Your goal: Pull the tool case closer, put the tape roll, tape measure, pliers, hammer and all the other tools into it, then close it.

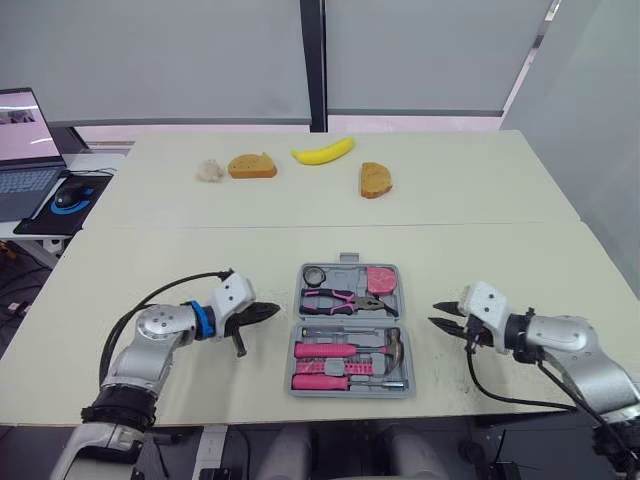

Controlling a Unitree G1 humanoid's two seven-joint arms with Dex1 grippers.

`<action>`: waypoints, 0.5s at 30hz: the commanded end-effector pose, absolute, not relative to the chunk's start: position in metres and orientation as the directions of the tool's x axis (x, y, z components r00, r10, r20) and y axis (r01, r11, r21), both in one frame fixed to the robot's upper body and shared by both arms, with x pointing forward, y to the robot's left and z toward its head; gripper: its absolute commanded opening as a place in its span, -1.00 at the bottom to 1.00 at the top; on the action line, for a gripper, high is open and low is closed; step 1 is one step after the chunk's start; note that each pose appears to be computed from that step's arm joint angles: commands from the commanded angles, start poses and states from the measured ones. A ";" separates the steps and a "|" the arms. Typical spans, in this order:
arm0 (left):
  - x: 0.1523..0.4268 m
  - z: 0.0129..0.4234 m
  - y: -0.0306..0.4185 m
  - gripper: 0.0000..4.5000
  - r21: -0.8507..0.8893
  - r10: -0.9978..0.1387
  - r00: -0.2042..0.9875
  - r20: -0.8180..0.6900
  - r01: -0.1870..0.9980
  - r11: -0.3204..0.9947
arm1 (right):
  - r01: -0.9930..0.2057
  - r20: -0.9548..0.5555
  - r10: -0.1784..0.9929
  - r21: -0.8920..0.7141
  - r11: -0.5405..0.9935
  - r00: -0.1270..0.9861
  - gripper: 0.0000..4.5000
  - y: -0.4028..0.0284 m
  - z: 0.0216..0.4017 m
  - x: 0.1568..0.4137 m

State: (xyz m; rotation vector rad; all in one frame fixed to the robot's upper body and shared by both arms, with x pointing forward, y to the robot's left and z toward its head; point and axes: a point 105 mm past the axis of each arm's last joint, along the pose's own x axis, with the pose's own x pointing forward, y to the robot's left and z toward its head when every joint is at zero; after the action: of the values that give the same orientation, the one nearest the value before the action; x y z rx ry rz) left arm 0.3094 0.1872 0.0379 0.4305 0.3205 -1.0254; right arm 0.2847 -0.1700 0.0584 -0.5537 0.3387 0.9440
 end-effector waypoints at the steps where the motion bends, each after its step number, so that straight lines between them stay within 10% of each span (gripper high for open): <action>1: 0.312 0.042 0.181 -1.00 0.224 -0.768 0.452 -0.454 0.892 0.393 | -0.844 -0.506 0.675 -0.315 0.435 0.537 -0.84 -0.164 0.054 0.292; 15: 0.309 0.027 0.164 -1.00 0.206 -0.786 0.377 -0.491 0.926 0.315 | -0.904 -0.558 0.712 -0.240 0.354 0.427 -0.99 -0.141 0.029 0.299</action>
State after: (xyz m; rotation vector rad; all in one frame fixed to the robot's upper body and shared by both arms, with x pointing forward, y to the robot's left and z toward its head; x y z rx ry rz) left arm 0.3060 0.1660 0.0220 0.4798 0.3525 -1.1512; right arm 0.2969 -0.1431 0.0235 -0.5500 0.4149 1.0686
